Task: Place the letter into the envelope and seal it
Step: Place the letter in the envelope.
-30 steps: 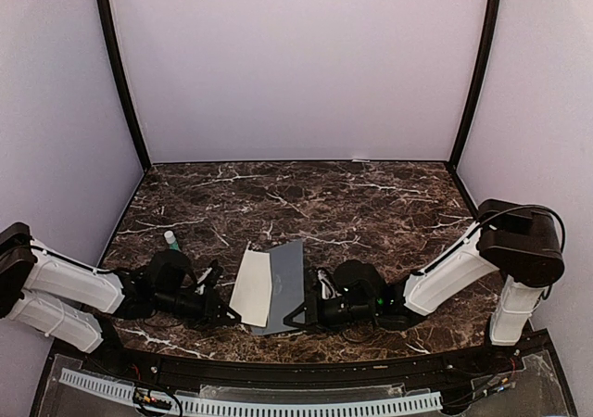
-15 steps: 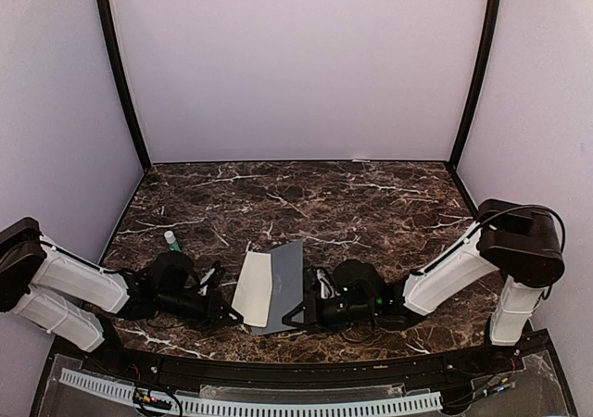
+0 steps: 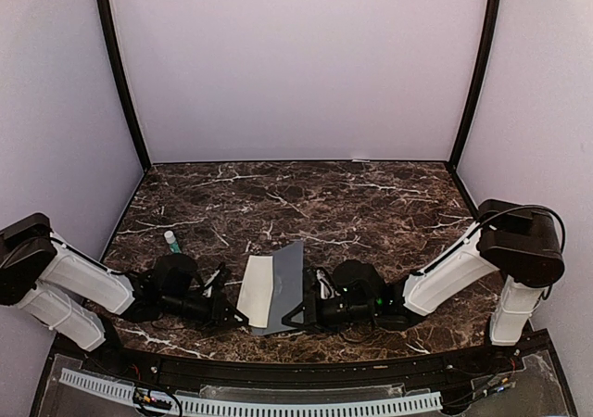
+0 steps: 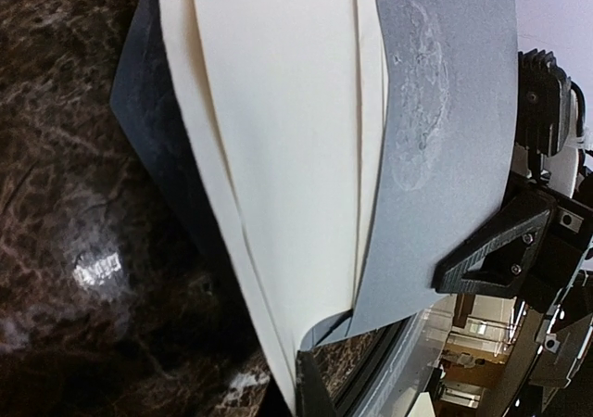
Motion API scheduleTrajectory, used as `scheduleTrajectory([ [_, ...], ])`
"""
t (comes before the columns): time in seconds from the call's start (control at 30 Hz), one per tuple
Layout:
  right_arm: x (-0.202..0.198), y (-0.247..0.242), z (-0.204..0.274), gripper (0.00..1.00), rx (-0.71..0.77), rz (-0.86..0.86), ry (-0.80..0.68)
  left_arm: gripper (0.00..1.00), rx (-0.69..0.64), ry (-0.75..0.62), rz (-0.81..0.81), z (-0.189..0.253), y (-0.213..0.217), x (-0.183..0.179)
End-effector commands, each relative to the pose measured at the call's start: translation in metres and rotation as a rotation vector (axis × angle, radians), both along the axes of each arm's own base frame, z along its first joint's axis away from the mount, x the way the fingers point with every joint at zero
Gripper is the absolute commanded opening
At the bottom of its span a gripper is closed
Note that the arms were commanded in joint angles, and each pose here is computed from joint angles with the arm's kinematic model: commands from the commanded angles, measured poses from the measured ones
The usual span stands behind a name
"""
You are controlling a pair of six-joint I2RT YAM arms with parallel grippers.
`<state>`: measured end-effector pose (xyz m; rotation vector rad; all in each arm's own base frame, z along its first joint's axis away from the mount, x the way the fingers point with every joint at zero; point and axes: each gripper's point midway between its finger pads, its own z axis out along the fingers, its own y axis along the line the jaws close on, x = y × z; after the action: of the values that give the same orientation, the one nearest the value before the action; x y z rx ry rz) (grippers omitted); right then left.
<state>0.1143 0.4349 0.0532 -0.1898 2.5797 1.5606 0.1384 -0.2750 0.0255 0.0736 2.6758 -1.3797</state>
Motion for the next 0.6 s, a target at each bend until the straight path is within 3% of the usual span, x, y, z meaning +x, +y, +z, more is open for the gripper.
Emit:
scheduleTrajectory([
  [0.0, -0.006, 0.009, 0.009, 0.00, 0.050, 0.022, -0.007, 0.00, -0.057, -0.020, -0.016, 0.013, -0.013, 0.002],
  [0.3, -0.005, 0.005, 0.006, 0.00, 0.037, 0.007, -0.005, 0.00, -0.065, -0.011, -0.026, 0.011, -0.021, 0.003],
  [0.57, 0.006, -0.007, 0.000, 0.14, -0.003, -0.020, -0.027, 0.00, -0.031, 0.010, -0.018, 0.002, -0.013, -0.001],
])
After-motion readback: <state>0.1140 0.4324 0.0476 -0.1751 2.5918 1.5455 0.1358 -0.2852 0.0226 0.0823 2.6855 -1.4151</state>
